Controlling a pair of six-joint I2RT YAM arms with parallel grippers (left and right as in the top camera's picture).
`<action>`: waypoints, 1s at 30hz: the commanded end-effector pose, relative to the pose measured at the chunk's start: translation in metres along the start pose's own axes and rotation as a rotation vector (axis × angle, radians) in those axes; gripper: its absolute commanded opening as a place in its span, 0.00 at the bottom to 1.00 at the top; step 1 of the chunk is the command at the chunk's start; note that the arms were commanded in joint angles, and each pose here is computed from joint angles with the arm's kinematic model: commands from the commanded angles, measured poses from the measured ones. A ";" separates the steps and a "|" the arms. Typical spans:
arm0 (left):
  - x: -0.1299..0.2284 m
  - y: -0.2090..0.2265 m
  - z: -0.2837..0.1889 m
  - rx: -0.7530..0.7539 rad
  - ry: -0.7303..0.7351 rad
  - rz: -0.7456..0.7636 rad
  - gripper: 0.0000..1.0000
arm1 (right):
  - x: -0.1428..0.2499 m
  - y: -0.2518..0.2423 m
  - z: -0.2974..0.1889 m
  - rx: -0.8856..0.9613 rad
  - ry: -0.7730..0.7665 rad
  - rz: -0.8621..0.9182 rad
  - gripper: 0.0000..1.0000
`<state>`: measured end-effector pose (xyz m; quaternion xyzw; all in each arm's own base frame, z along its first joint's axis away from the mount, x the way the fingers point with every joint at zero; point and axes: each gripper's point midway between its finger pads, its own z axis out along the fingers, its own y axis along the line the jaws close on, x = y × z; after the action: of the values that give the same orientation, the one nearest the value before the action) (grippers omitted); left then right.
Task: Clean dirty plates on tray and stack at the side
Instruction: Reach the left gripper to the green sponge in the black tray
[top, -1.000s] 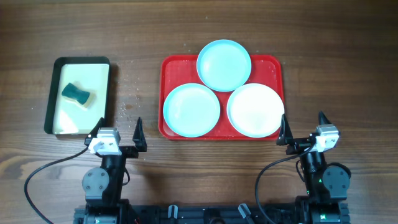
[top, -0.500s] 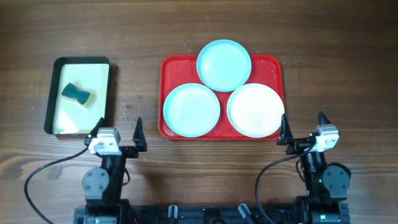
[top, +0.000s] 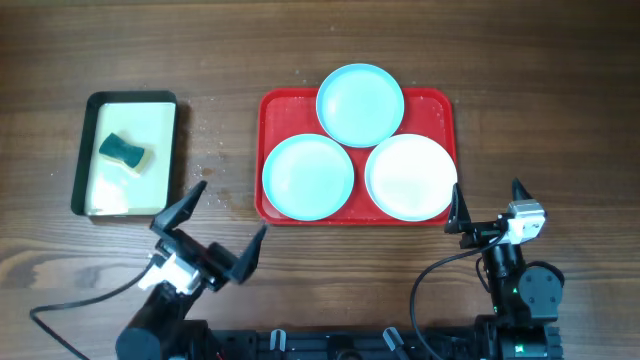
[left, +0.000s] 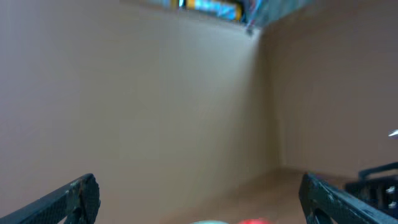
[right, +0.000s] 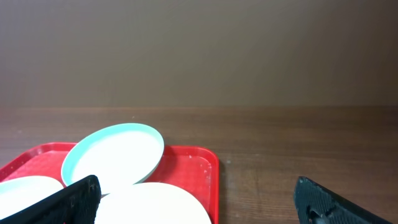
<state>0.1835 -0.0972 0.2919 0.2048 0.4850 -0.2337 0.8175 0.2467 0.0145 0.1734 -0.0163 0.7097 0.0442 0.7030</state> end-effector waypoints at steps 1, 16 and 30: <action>-0.018 0.007 0.004 -0.041 -0.015 -0.003 1.00 | -0.001 0.001 0.000 -0.002 -0.005 -0.011 1.00; 0.016 0.190 0.108 -0.682 0.956 -0.409 1.00 | -0.001 0.001 0.000 -0.002 -0.005 -0.011 1.00; 0.195 0.330 -0.066 -1.515 1.301 -0.933 1.00 | -0.001 0.001 0.000 -0.002 -0.005 -0.011 1.00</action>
<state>0.4138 0.1521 0.1560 -0.4281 0.8839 -0.0173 0.1877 0.2469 0.0145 0.1727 -0.0163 0.7107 0.0442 0.7019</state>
